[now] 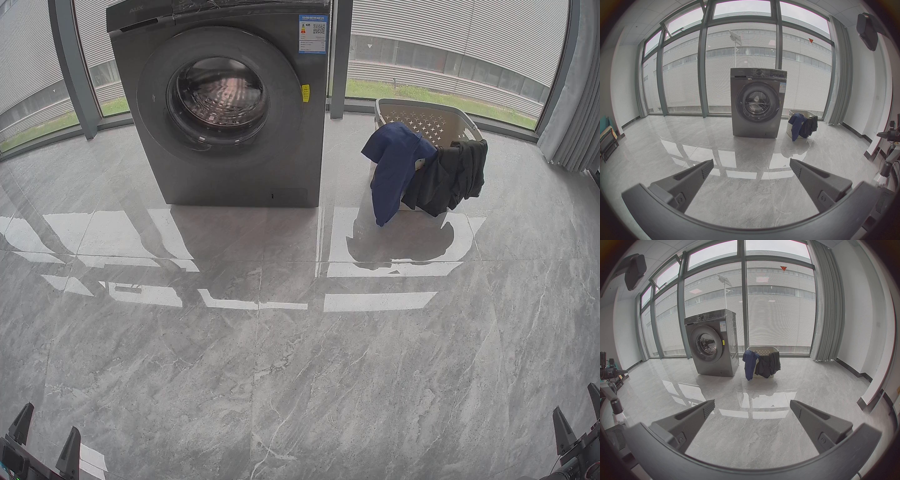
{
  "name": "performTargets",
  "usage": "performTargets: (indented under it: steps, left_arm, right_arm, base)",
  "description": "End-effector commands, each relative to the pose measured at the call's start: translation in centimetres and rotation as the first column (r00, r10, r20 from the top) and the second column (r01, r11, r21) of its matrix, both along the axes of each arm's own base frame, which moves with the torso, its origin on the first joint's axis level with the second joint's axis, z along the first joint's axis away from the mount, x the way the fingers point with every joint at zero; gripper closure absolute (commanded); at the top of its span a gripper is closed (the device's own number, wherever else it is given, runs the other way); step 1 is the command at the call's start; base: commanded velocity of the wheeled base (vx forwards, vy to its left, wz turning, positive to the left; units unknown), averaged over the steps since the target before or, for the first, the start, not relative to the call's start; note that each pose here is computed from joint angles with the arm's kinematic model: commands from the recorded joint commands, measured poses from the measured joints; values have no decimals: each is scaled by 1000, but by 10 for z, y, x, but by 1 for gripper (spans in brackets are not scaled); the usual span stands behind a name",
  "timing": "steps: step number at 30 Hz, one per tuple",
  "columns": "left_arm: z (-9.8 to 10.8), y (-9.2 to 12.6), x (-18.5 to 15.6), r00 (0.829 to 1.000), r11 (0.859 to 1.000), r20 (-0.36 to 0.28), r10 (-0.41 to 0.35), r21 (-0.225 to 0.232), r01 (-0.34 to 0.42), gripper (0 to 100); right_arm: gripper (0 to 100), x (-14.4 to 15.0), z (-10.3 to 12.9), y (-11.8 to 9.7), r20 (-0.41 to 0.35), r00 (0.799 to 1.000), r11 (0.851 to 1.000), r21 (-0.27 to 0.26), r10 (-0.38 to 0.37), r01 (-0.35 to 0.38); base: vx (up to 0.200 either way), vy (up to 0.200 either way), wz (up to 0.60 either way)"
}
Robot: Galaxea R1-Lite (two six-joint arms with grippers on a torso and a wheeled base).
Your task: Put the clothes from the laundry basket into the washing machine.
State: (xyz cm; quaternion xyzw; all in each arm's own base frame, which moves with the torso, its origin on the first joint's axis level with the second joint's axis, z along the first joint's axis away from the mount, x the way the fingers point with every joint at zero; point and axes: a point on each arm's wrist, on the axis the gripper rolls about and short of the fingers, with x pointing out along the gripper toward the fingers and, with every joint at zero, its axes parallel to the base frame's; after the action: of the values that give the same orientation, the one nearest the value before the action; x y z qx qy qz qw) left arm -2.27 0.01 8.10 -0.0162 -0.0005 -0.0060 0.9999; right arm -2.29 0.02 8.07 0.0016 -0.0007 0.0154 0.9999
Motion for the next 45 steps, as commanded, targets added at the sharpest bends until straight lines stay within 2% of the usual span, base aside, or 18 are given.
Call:
performTargets:
  steps: [1,26,45]
  left_arm:
    - [-5,0,0,1000,1000,0,1,-1,-1,0]
    - [-5,0,0,1000,1000,2,3,-6,-3,0]
    - [-5,0,0,1000,1000,0,7,-8,-7,0]
  right_arm:
    - [0,0,-5,0,-1,1000,1000,0,1,-1]
    - [0,0,-5,0,-2,1000,1000,1,-6,6]
    - [0,0,-5,0,-2,1000,1000,1,-6,6]
  base:
    - [0,0,0]
    - [0,0,0]
    - [200,0,0]
